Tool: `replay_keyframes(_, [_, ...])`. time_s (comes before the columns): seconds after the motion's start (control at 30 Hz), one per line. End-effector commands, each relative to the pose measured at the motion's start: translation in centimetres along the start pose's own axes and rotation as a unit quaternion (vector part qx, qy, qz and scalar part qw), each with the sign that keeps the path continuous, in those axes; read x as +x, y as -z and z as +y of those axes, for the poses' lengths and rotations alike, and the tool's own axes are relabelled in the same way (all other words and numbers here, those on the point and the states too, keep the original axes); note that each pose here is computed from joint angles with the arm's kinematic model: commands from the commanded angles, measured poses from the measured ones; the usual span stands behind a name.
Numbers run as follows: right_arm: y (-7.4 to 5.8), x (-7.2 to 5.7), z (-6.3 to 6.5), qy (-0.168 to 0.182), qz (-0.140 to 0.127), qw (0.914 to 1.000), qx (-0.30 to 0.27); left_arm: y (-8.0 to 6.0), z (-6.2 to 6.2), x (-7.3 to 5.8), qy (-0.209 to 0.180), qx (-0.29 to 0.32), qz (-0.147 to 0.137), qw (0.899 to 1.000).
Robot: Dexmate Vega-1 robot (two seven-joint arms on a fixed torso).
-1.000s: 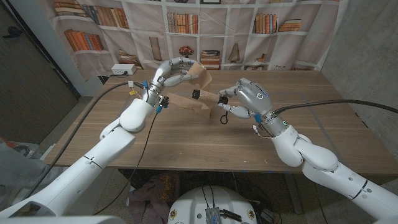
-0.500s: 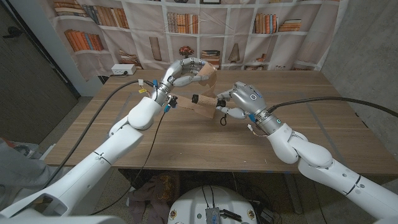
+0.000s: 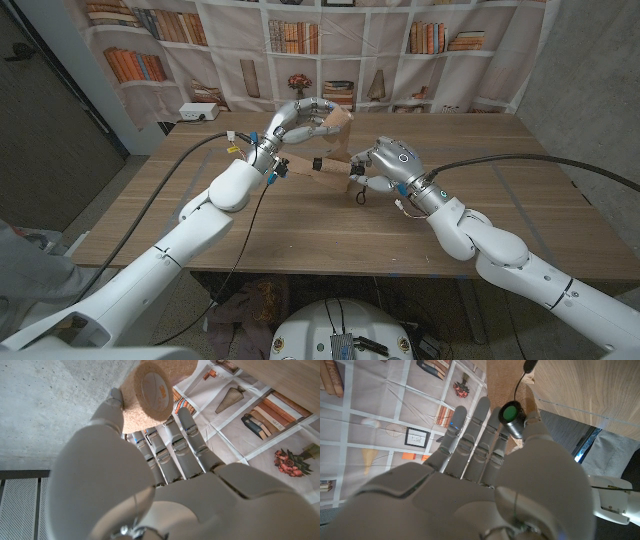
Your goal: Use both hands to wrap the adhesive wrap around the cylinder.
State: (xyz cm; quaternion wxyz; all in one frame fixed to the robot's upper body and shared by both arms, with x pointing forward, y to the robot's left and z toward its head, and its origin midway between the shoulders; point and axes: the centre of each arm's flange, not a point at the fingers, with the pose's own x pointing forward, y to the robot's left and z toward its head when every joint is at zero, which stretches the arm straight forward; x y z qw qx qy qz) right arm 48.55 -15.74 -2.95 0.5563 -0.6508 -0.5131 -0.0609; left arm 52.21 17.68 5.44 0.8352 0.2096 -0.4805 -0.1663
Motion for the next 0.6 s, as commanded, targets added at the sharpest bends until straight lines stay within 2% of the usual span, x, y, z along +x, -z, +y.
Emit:
replay_keyframes(0.03, [1.04,0.68,1.33,-0.021,0.007,0.9997,-0.008,0.09,0.02,-0.76,-0.002,-0.005,0.005,1.0])
replay_keyframes(0.6, [1.73,0.75,1.4,-0.014,0.013,0.9998,-0.007,0.57,-0.29,-0.84,-0.002,-0.011,0.01,1.0])
